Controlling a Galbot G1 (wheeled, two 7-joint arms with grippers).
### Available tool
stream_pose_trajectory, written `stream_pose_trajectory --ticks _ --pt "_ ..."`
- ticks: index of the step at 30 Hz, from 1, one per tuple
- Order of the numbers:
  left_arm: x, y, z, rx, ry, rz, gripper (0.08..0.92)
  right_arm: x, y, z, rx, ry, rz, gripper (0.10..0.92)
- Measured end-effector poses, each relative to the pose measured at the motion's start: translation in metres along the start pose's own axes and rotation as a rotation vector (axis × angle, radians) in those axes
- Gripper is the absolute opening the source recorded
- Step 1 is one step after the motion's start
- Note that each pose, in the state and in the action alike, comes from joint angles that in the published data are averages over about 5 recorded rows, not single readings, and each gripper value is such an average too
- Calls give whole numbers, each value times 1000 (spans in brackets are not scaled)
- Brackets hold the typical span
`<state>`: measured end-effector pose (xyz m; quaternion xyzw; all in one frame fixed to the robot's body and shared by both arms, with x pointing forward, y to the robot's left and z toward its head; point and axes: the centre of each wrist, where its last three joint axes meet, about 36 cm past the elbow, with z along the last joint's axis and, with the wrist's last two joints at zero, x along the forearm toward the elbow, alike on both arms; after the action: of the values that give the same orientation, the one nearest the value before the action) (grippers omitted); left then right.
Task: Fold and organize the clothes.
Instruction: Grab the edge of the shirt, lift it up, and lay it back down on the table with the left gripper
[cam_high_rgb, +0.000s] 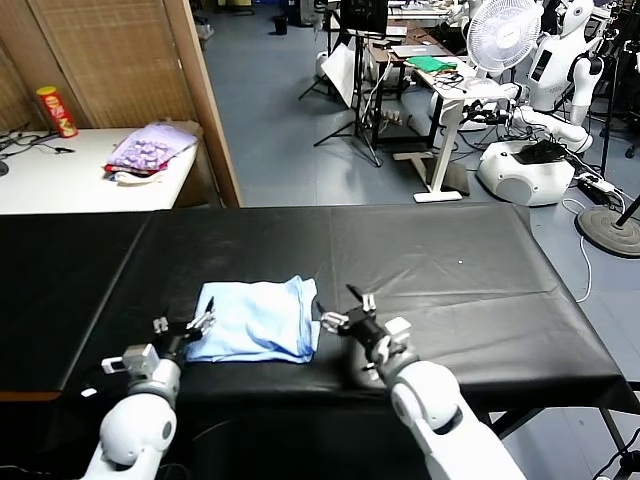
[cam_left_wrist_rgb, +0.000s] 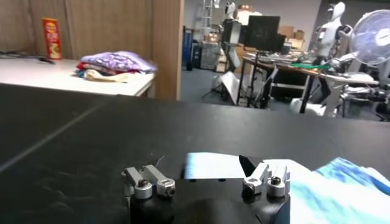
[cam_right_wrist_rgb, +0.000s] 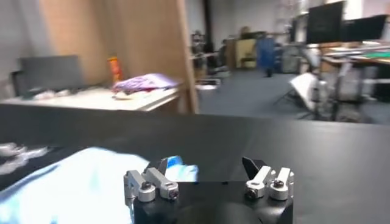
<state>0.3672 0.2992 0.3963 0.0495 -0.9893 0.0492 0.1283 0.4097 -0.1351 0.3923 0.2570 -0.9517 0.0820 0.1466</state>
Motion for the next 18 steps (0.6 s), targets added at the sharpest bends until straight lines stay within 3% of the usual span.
stream_pose_trajectory --ticks 6,18 --pt "-3 8 2 64 20 -5 798 -9 20 15 118 30 91 798" --pt "-14 17 3 359 108 69 798 16 5 -9 -91 -84 135 798"
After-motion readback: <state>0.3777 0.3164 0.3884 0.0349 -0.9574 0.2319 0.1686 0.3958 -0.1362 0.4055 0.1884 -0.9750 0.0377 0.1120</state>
